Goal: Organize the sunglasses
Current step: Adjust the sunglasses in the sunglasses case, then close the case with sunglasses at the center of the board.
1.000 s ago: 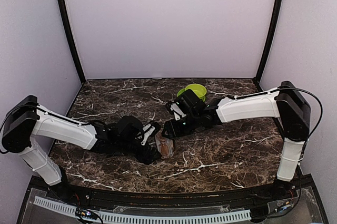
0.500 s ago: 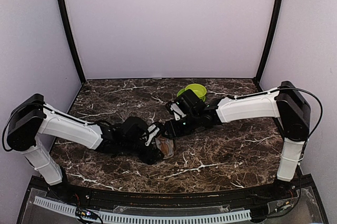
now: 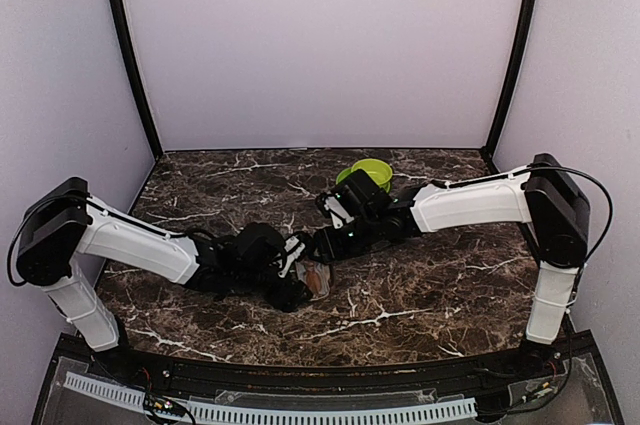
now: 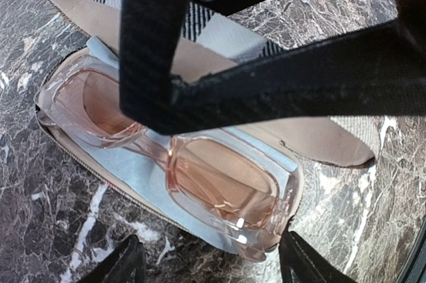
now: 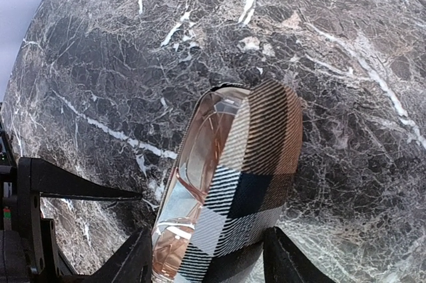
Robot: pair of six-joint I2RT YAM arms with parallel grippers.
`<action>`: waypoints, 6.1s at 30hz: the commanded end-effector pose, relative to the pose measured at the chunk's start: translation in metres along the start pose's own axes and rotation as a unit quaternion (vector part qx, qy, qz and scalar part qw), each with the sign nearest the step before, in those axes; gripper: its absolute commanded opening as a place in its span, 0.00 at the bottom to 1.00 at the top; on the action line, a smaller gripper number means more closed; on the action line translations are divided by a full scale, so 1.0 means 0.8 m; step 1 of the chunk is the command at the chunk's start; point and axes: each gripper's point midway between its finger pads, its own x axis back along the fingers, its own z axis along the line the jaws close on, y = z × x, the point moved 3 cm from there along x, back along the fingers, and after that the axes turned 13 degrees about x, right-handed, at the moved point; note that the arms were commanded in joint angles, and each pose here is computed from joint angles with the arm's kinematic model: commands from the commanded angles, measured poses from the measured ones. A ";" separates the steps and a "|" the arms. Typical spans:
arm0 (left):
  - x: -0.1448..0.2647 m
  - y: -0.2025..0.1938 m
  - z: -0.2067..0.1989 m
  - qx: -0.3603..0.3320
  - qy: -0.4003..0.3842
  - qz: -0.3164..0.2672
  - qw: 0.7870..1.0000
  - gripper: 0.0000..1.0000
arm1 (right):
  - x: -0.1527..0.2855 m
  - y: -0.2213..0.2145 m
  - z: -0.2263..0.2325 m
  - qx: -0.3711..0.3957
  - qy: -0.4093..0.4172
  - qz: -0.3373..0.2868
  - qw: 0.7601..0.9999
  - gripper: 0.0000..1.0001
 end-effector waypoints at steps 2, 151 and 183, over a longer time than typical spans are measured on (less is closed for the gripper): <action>-0.005 0.004 0.003 -0.002 0.015 0.000 1.000 0.70 | 0.003 0.005 0.009 0.003 0.018 -0.009 1.000 0.57; -0.032 0.047 0.052 0.367 -0.113 0.015 0.923 0.05 | -0.021 -0.014 0.030 -0.002 0.026 0.017 1.000 0.23; 0.001 0.046 0.058 0.345 -0.089 -0.006 0.934 0.06 | -0.006 -0.004 0.028 -0.008 0.033 0.000 0.999 0.26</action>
